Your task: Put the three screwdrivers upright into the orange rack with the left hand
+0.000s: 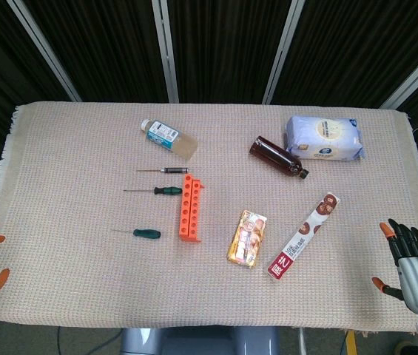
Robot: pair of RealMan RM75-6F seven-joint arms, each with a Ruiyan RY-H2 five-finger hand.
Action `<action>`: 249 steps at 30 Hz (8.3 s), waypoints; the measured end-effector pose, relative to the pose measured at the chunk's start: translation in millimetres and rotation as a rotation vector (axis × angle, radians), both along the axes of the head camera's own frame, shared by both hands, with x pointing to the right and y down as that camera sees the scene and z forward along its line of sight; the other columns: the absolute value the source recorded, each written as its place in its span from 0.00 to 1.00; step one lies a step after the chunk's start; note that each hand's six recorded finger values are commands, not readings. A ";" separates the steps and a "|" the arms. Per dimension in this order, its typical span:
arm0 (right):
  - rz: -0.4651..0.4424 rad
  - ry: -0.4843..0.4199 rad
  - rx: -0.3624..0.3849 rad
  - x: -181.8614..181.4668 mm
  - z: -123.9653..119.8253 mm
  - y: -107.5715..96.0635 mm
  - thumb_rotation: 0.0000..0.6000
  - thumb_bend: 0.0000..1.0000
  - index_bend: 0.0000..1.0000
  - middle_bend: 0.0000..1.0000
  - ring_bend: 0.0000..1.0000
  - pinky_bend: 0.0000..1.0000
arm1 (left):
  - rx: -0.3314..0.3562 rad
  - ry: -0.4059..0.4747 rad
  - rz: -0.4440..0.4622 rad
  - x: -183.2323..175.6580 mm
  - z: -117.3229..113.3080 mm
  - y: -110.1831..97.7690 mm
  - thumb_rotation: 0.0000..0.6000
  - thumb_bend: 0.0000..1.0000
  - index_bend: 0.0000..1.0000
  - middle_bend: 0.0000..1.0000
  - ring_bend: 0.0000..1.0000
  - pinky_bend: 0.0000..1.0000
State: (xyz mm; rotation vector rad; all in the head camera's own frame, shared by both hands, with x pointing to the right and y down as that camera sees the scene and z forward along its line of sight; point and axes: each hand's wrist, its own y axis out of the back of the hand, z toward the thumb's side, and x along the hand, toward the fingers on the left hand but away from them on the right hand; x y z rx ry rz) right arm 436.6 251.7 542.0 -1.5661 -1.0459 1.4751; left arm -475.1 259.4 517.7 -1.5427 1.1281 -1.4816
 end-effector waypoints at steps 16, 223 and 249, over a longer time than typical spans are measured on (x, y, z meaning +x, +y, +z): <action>0.056 0.094 0.047 12.5 -3.7 -1.2 1.00 0.00 0.03 0.00 0.00 0.00 | -0.001 -0.007 -0.033 -10.8 3.3 10.5 1.00 0.30 0.29 0.04 0.00 0.00; 0.167 0.057 -0.032 56.2 -4.2 19.0 1.00 0.00 0.04 0.00 0.00 0.00 | -0.382 1.011 0.100 300.9 87.1 -160.3 1.00 0.45 0.66 0.12 0.00 0.00; 0.176 0.062 -0.034 58.4 -4.1 19.3 1.00 0.00 0.05 0.00 0.00 0.00 | -0.352 0.961 0.151 307.9 101.1 -149.1 1.00 0.45 0.66 0.12 0.00 0.00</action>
